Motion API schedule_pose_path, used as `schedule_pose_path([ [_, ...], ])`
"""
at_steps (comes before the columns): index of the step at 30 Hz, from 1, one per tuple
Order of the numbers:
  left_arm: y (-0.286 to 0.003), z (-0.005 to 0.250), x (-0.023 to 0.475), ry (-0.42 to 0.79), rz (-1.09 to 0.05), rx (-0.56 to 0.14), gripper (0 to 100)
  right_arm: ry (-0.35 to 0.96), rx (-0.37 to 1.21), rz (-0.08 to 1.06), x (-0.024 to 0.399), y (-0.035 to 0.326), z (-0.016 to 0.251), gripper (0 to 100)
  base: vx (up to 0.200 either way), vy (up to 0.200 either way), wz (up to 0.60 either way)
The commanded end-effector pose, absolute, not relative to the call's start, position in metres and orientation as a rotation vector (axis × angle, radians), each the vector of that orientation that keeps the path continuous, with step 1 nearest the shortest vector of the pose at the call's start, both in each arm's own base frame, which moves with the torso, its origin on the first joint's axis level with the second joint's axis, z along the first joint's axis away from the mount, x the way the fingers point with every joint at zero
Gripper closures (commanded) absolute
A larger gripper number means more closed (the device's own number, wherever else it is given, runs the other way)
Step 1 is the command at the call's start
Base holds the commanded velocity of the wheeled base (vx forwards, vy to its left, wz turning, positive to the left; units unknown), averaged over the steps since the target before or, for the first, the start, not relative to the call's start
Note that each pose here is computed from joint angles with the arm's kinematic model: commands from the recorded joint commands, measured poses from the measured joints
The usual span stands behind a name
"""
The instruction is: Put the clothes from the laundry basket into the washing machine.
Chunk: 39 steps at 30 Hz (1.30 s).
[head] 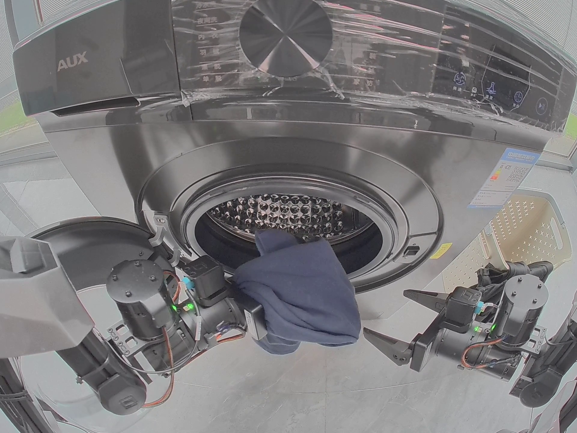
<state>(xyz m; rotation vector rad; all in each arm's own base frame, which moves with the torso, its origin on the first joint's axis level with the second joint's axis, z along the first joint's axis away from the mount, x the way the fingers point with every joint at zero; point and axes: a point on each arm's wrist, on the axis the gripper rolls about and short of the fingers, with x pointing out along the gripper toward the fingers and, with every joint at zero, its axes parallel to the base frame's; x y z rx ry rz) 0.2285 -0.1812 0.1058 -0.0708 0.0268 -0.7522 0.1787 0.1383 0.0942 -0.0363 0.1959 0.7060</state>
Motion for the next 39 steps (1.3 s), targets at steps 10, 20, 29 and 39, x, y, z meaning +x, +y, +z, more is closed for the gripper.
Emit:
schedule_pose_path([
  [10,-0.23,0.083,0.315,-0.059,-0.719,-0.186,100,0.205,-0.039,0.725,0.176,0.142,0.092,0,0.0,0.0,0.0],
  [20,-0.247,0.068,0.359,-0.076,-0.636,-0.198,100,0.213,-0.04,0.741,0.174,0.145,0.091,0,0.0,0.0,0.0],
  [29,-0.258,0.096,0.41,-0.097,-0.538,-0.206,100,0.213,-0.04,0.741,0.174,0.145,0.091,0,0.0,0.0,0.0],
  [39,-0.261,0.1,0.471,-0.184,-0.361,-0.251,100,0.23,-0.039,0.737,0.176,0.145,0.087,0,0.0,0.0,0.0],
])
